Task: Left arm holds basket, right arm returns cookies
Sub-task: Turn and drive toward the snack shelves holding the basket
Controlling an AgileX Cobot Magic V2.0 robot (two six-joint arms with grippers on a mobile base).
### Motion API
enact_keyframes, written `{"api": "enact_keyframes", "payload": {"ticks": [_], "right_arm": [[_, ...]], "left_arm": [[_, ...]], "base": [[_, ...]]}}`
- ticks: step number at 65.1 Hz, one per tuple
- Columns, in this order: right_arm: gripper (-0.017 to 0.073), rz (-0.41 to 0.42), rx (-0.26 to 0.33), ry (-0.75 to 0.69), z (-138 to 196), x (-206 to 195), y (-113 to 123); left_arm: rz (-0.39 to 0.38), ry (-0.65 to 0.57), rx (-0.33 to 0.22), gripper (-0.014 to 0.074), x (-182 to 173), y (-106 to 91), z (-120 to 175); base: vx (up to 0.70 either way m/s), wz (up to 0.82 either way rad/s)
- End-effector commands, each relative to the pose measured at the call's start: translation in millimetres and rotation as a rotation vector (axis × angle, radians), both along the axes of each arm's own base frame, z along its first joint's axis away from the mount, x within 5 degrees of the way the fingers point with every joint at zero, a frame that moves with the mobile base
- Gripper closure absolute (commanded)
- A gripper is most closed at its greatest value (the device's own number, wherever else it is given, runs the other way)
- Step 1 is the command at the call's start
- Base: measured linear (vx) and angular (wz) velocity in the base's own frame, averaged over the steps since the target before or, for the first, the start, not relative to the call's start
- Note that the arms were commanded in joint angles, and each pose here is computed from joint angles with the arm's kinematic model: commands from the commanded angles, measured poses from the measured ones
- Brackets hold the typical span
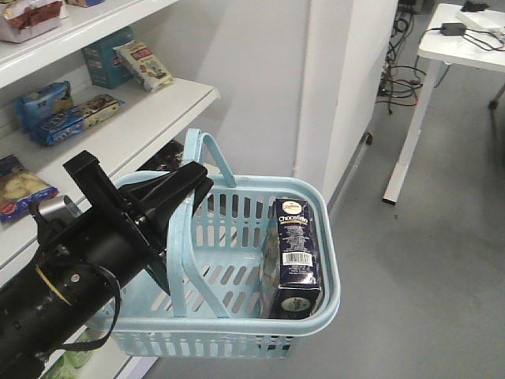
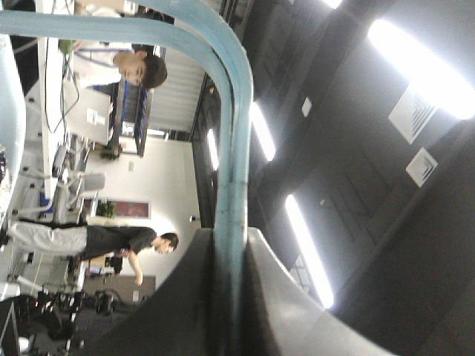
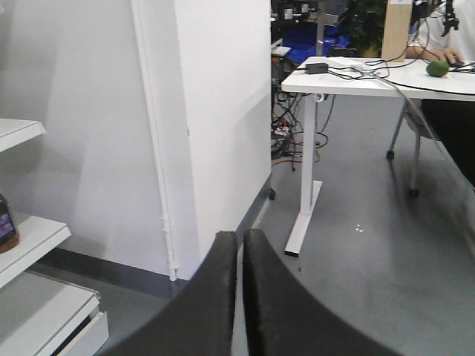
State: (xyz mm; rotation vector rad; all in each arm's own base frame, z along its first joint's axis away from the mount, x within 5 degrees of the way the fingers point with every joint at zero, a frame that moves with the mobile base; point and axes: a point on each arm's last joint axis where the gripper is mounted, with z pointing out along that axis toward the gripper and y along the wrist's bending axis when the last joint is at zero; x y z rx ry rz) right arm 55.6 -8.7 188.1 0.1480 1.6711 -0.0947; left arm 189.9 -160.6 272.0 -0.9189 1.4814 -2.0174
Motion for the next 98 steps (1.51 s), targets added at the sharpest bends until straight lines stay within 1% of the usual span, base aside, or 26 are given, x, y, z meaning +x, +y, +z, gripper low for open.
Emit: {"api": "enact_keyframes", "payload": {"ticks": [1, 98], "right_arm": [[0.0566, -0.001, -0.021, -0.062, 1.6, 0.4, -0.1], [0.0566, -0.001, -0.021, -0.062, 1.6, 0.4, -0.1]], "left_arm": [[-0.004, -0.146, -0.136, 0.0596, -4.7, 2.5, 28.7], [-0.004, -0.146, -0.136, 0.0596, -4.7, 2.5, 28.7]], "base": [[0.08, 0.37], [0.07, 0.45]]}}
